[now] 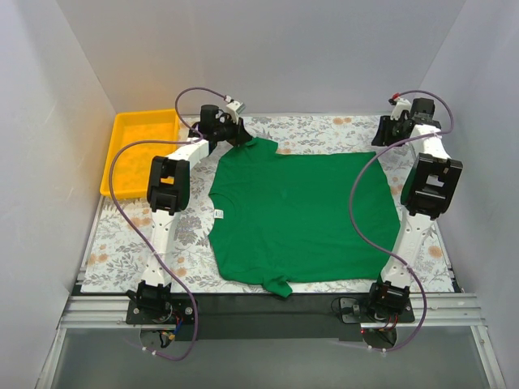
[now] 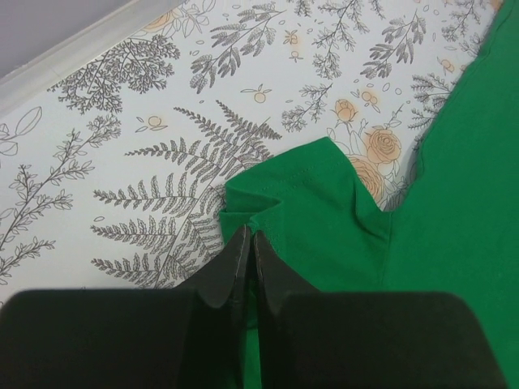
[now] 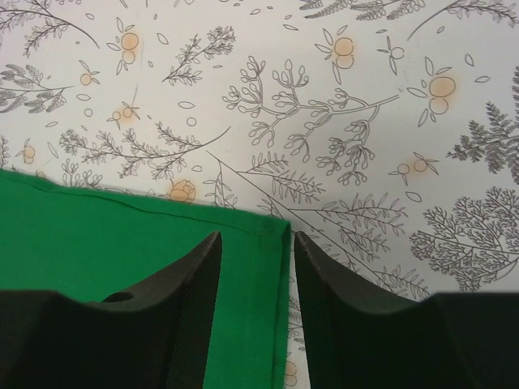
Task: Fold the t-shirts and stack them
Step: Flatten the tshirt out
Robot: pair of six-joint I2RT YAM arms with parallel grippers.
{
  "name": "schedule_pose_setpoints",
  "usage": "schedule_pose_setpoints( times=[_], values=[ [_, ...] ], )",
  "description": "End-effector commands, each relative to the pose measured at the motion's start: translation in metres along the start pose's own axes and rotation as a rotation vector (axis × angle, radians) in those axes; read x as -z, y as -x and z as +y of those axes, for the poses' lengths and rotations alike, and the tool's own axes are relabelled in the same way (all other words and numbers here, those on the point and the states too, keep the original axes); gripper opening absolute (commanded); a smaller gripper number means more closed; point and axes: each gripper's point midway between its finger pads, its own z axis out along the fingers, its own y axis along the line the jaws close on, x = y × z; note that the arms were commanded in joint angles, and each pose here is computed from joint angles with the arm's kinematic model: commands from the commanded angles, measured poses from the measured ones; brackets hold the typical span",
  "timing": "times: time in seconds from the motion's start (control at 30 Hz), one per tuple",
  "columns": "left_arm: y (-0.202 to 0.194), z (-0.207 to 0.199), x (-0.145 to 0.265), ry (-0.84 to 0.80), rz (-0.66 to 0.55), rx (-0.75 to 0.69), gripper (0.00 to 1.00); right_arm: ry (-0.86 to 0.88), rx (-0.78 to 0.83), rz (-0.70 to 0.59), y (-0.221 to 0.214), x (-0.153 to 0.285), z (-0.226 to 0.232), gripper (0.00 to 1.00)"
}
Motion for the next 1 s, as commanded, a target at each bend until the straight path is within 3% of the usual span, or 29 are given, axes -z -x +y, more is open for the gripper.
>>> schedule_pose_setpoints(
  times=[0.0, 0.53, 0.7, 0.8, 0.87, 0.97],
  values=[
    [0.067, -0.020, 0.023, -0.016, -0.101, -0.075, 0.00, -0.024, -0.018, 0.004, -0.004, 0.001, -0.012, 0.48],
    [0.064, -0.021, 0.024, -0.019, -0.096, -0.065, 0.00, 0.080, -0.065, 0.066, -0.032, -0.027, -0.001, 0.47],
    [0.065, -0.022, 0.024, -0.019, -0.096, -0.063, 0.00, 0.102, -0.070, 0.077, -0.036, -0.028, 0.004, 0.32],
    [0.069, -0.023, 0.026, -0.016, -0.101, -0.065, 0.00, 0.105, -0.066, 0.071, -0.034, -0.025, 0.006, 0.18],
    [0.073, -0.025, 0.028, -0.012, -0.106, -0.063, 0.00, 0.104, -0.059, 0.062, -0.030, -0.022, 0.006, 0.02],
    [0.098, -0.029, 0.041, 0.017, -0.142, -0.066, 0.00, 0.116, -0.031, 0.032, -0.020, -0.004, 0.015, 0.01]
  ],
)
